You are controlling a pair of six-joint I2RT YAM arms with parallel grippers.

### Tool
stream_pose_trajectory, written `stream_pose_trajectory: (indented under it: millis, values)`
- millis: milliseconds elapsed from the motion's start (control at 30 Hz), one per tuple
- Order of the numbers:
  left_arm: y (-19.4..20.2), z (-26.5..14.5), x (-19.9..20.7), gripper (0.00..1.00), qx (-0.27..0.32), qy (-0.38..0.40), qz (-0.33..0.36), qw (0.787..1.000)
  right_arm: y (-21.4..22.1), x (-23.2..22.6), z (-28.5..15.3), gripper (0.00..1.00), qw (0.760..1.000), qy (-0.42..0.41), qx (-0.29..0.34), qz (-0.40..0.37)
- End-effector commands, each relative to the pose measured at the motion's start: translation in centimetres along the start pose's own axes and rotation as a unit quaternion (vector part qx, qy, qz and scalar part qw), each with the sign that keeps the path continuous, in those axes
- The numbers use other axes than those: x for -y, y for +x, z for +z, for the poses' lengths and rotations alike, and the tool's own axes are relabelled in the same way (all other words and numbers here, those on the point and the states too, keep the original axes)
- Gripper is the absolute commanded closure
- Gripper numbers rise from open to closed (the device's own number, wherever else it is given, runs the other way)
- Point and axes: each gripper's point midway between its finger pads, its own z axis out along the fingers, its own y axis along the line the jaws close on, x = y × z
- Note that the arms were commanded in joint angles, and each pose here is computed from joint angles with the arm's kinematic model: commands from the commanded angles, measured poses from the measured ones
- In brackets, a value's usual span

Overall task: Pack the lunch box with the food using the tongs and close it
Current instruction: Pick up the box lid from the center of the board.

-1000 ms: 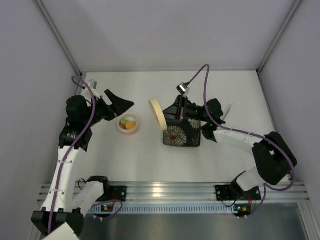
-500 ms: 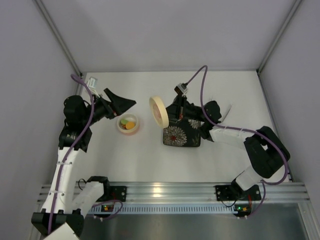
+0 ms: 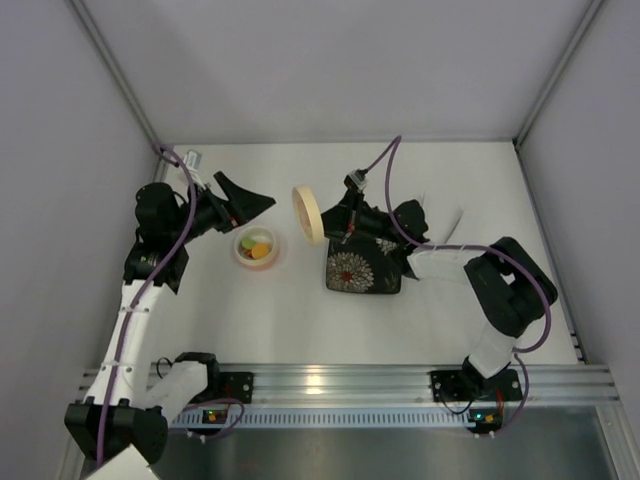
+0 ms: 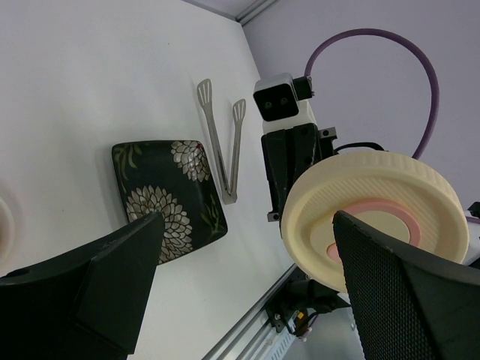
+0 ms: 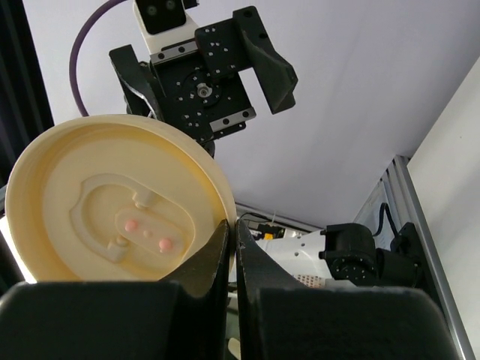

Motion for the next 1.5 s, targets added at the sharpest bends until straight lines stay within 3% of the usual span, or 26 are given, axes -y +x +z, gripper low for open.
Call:
stream_pose_trajectory:
  millis: [0,1033,1467]
  values:
    - [-0.8,0.2,0.7,0.01,0.009,0.022,0.032,0.999,-1.6,-2.8,0.3,1.00,0.997,-0.051,0.019,-0.058]
    - [-2.0,2.7,2.7,0.01,-0.016,0.111,-0.013,0.994,-5.9,-0.7,1.0,1.00,0.996,-0.073,0.025,-0.040]
    - [0.5,5.1,2.5,0.01,-0.020,0.083,0.067,0.994,-5.4,-1.4,0.0,1.00,0.993,-0.094,0.035,0.064]
